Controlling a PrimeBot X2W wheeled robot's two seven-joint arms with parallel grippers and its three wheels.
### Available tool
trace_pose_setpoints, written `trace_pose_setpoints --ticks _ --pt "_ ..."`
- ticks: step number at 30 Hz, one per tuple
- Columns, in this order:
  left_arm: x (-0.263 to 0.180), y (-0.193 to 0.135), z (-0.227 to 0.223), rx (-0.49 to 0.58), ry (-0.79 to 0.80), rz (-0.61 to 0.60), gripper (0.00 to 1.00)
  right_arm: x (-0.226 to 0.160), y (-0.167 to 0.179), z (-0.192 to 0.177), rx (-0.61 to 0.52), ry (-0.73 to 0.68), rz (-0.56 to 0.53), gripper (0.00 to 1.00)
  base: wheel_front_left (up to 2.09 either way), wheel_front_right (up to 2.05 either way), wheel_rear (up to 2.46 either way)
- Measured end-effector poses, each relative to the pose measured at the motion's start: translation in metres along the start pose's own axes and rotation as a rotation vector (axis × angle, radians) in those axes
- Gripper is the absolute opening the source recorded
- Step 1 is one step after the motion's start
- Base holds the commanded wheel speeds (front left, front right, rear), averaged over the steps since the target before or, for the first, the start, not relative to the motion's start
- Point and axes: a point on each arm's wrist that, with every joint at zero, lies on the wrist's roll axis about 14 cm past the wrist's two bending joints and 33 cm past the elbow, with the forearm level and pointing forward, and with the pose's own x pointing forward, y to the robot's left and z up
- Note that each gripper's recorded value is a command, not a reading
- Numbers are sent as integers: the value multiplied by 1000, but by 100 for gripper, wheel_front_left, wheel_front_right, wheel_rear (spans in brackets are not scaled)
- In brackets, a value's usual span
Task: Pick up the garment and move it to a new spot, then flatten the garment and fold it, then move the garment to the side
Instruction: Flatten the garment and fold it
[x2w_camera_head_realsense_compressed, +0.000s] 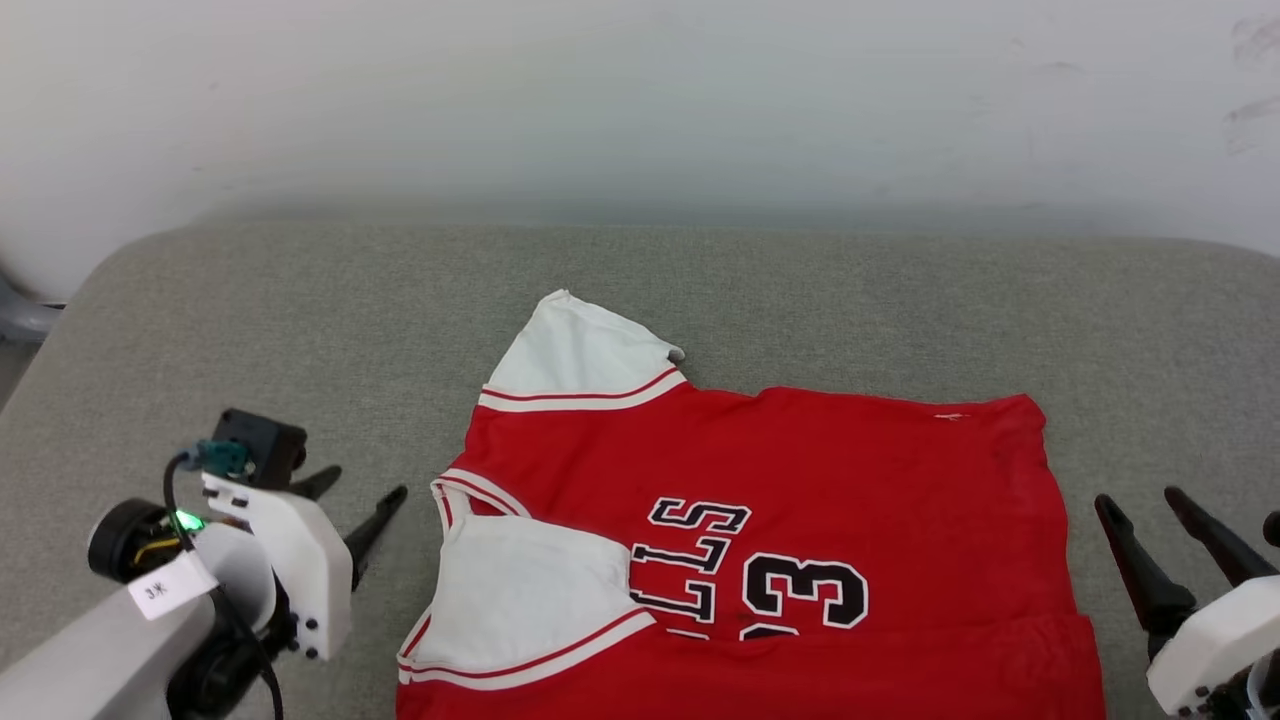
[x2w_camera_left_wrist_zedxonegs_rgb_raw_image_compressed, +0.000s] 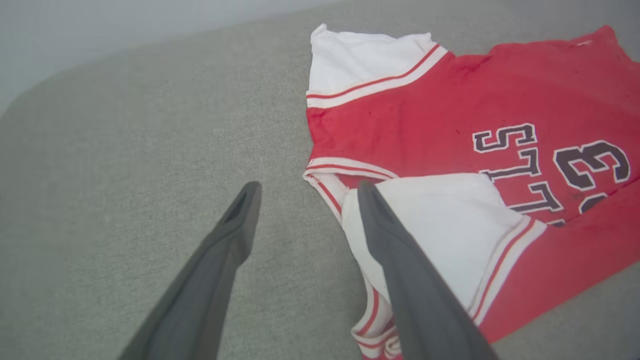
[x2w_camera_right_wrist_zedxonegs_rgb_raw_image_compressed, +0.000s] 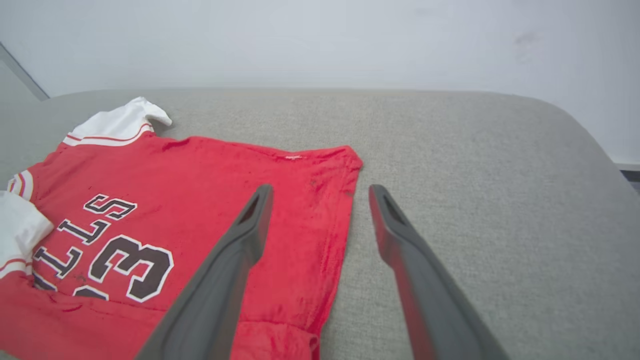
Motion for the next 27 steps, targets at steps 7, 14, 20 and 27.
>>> trace_pose_setpoints --ticks 7,14,20,27 --pt "36 7 75 93 -160 -4 100 -4 16 47 -30 -265 -49 100 0 0 0" --pt "84 9 120 117 -158 -41 100 3 28 58 -80 -317 -44 100 0 0 0" --pt "136 8 129 96 -41 -85 100 20 31 57 -119 -305 -26 100 0 0 0" --pt "188 0 99 43 252 -133 100 41 24 43 -158 -250 -26 100 0 0 0"
